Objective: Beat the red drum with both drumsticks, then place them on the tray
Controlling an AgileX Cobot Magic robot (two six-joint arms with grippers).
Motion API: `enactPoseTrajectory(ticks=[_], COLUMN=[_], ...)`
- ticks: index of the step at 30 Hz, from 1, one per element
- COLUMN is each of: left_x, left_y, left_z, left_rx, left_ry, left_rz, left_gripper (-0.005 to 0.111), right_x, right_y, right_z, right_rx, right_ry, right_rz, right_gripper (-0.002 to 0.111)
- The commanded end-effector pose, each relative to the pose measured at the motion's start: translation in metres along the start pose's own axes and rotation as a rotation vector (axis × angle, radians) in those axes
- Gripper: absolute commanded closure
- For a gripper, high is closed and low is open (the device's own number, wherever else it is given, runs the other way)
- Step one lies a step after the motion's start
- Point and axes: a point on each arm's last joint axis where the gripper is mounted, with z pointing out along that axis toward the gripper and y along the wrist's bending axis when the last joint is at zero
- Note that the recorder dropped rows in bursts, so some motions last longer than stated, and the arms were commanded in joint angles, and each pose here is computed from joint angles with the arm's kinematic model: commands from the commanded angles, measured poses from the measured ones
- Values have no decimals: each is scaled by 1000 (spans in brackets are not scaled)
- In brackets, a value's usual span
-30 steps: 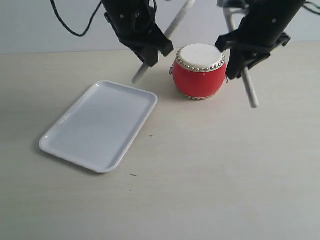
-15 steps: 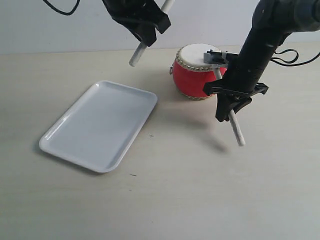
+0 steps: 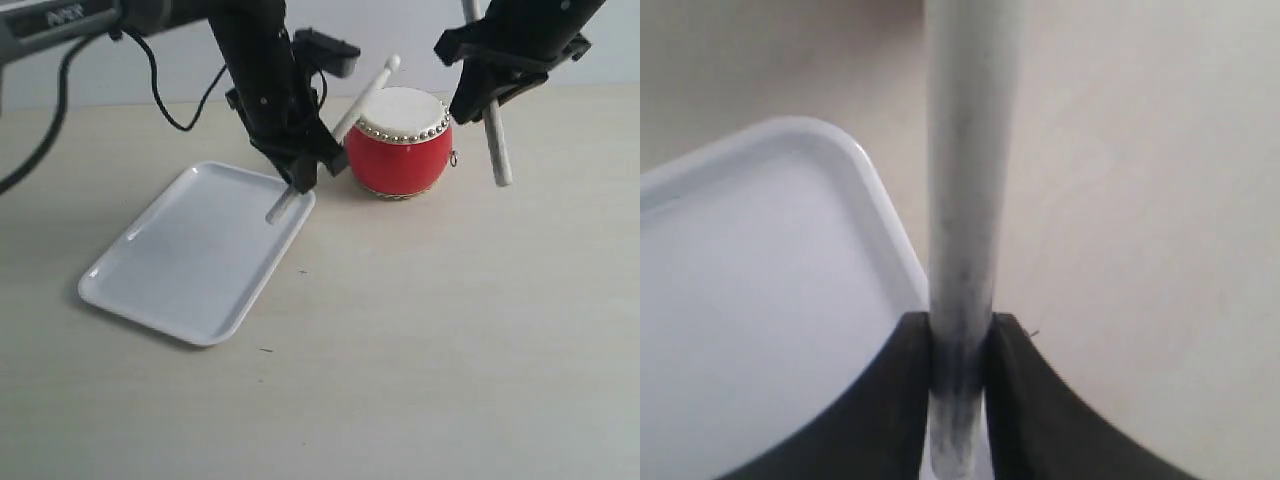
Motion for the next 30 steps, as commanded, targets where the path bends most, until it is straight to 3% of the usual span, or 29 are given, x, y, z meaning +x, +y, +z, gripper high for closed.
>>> enactPoseTrajectory(ticks=[1,9,13,21,26,30], left_x=[3,4,0,2,8,9], left_y=[3,4,0,-16,-22,-23], left_z=[38,43,7,-98,-133,-138], left_rx=[26,27,7,-36,-55,-57], left_ry=[70,80,9,-201,-271,-281], left_rz=[-8,-10,-11,8,18,19], left_gripper=[107,107,107,107,107,107], right_x=[6,10,4,-1,6,10], right_y=[17,22,12,-23,-37,-41], right_z=[-43,-55,-30,71,124,146], right_rx=[19,26,13,-53,-110,-150], right_ry=[-105,-131,-70,154,265,303], right_rz=[-46,-55,-42,46,103,136], right_gripper=[108,108,108,108,108,108])
